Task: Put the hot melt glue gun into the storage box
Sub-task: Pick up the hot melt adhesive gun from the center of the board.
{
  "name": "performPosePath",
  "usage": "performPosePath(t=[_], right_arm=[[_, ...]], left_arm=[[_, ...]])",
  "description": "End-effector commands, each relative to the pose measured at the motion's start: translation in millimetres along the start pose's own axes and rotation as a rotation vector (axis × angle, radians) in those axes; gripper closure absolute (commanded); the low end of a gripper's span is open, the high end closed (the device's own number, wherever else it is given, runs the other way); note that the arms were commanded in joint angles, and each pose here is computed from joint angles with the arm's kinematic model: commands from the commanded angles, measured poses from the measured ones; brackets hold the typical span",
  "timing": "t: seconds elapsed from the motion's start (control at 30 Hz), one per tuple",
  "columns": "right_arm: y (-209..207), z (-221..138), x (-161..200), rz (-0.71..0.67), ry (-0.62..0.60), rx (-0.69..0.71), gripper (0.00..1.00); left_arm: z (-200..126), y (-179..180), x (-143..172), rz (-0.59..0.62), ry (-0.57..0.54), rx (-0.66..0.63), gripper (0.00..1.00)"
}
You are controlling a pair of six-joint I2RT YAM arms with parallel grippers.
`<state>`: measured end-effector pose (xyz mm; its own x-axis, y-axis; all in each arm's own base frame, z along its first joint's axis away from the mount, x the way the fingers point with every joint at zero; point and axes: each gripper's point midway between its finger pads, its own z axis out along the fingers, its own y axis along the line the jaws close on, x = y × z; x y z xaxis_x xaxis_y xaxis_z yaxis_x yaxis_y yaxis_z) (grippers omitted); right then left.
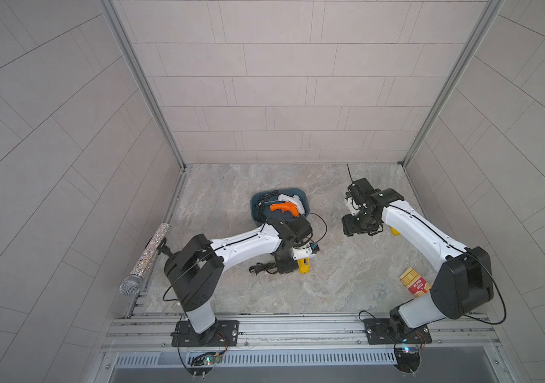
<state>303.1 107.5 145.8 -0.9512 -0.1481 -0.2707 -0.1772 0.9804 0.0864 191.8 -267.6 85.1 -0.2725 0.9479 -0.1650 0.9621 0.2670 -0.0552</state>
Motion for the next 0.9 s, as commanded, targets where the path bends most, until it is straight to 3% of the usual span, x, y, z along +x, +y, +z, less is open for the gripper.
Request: performPosePath(t=[0.0,0.1,0.17,0.3,0.5,0.6,0.7,0.87], right_arm=[[40,-26,-17,-0.066,-0.108,-0.226,0.35],[79,-43,-23,-0.099,-0.15,-0.453,0.35],[89,-50,-25,-0.117,-0.175,-0.507,0.35],[90,-59,-20,-0.222,-0.22,-0.489,0.33],[101,-66,0,-0.503,-0.317,-0.452,0.27],[108,-77,2,-0.615,-0.391,-0.46,0.24],[118,-82,6,-0.671,-0.39,-0.504,0.22],[133,-95,5,-0.732,-0.439,-0.562,0.2]], left_arm=[[-42,-18,4,-0.033,-0.021,0.079,0.9],[-62,-25,2,-0.107,-0.082,0.158,0.91],[-70,-28,-3,-0.179,-0.149,0.234,0.91],[-86,-19,-5,-0.335,-0.267,0.339,0.91],[-112,-7,-25,-0.534,-0.488,0.564,0.91],[-119,-6,-32,-0.575,-0.54,0.691,0.91],[-125,-6,-35,-0.61,-0.556,0.816,0.91],[-133,-3,-41,-0.639,-0.59,0.901,0.91]])
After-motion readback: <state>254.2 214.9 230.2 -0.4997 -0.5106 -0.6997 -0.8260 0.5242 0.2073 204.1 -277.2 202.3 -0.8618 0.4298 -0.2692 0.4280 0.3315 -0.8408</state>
